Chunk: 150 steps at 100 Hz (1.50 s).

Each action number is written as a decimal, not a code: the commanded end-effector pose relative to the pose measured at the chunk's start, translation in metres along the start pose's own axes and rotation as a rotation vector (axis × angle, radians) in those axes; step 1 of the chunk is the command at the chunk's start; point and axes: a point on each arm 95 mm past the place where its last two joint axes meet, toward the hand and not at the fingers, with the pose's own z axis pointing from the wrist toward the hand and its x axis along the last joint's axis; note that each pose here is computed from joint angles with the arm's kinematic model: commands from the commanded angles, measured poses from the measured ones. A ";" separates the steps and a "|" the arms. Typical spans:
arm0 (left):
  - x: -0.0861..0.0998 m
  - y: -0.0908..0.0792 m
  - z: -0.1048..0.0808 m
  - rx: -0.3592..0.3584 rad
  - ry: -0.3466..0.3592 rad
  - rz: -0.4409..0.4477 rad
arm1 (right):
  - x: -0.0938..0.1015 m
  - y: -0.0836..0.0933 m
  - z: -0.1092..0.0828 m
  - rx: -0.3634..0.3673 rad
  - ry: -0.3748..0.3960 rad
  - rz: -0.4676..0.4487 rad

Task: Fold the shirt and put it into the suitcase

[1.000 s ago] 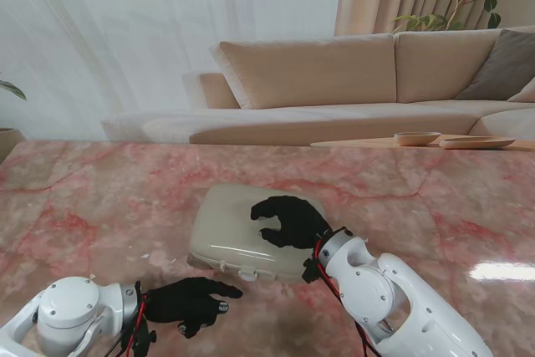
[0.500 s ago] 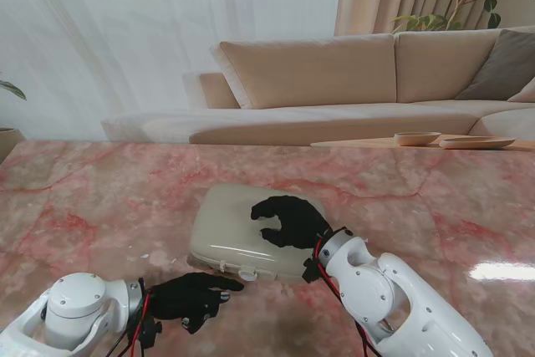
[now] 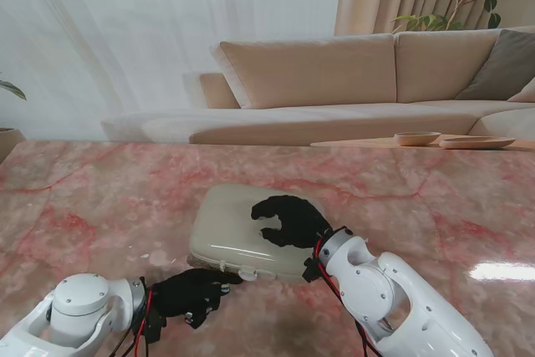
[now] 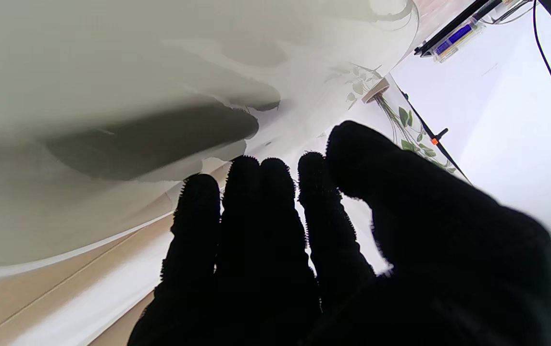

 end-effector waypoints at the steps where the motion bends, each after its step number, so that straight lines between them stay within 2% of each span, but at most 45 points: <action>1: -0.005 0.004 0.002 -0.008 -0.006 -0.015 | -0.030 -0.042 -0.016 0.136 -0.104 0.022; 58: -0.005 0.008 0.005 -0.030 0.006 -0.025 | -0.032 -0.045 -0.017 0.143 -0.112 0.027; 124: -0.008 0.006 -0.001 -0.067 0.038 -0.005 | -0.034 -0.047 -0.017 0.150 -0.116 0.028; 150: -0.007 0.005 0.000 -0.057 0.048 -0.007 | -0.035 -0.047 -0.017 0.152 -0.121 0.029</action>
